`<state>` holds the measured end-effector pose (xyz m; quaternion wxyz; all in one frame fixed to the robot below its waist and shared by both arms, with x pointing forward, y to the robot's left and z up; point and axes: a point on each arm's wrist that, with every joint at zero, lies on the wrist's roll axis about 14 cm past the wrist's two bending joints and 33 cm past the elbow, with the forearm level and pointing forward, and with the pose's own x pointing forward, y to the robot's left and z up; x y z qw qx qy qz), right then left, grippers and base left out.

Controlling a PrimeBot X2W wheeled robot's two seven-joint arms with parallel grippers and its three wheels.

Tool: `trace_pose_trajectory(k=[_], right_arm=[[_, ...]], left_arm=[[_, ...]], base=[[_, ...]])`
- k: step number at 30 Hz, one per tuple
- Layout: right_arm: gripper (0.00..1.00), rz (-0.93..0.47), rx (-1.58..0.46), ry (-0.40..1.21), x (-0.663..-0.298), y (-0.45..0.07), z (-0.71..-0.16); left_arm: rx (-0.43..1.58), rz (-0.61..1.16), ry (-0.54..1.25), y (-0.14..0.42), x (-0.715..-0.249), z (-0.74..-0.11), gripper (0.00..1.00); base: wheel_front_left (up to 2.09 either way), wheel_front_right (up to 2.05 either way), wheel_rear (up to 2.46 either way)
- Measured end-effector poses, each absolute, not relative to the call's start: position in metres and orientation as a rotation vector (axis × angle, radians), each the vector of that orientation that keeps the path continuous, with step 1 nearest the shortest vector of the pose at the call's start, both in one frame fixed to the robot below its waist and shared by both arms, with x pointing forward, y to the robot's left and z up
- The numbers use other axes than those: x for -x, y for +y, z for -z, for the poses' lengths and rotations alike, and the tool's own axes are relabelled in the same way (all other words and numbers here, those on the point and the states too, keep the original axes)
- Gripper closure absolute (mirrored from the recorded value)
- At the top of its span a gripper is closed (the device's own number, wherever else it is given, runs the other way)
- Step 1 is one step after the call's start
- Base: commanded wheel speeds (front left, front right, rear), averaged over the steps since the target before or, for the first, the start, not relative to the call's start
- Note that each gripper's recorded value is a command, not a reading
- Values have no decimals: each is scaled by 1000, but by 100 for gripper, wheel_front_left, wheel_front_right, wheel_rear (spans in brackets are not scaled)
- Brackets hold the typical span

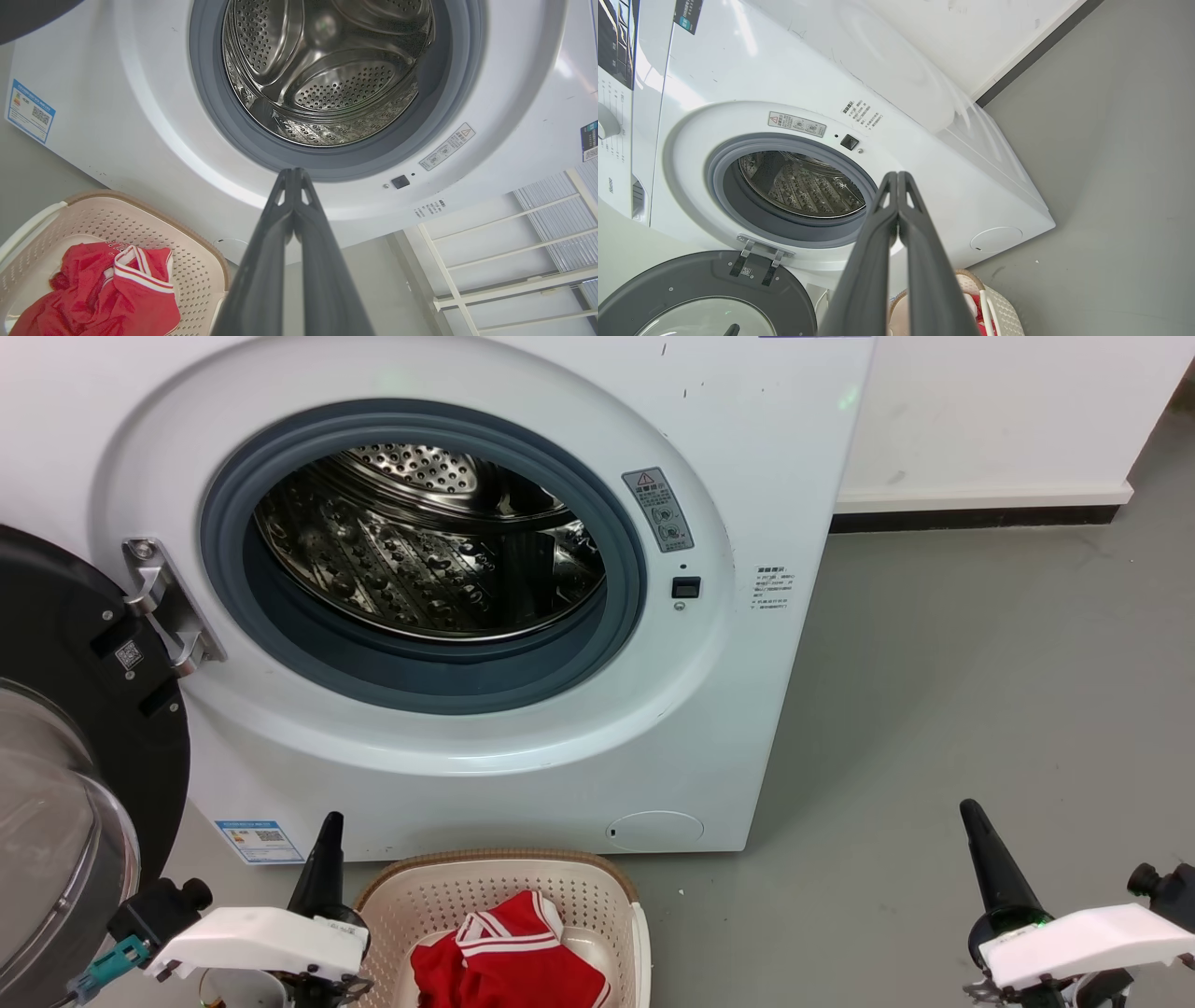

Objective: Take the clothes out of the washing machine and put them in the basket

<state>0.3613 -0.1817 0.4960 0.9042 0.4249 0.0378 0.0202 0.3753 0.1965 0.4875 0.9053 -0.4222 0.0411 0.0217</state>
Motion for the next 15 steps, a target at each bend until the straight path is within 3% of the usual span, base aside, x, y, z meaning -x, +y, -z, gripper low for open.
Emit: trace_pose_trajectory(k=[15], right_arm=[[100, -24, -1056, 69, -367, -186, -497]], left_arm=[[1055, -43, 71, 197, -380, -492, 100]], base=[[0, 0, 0]])
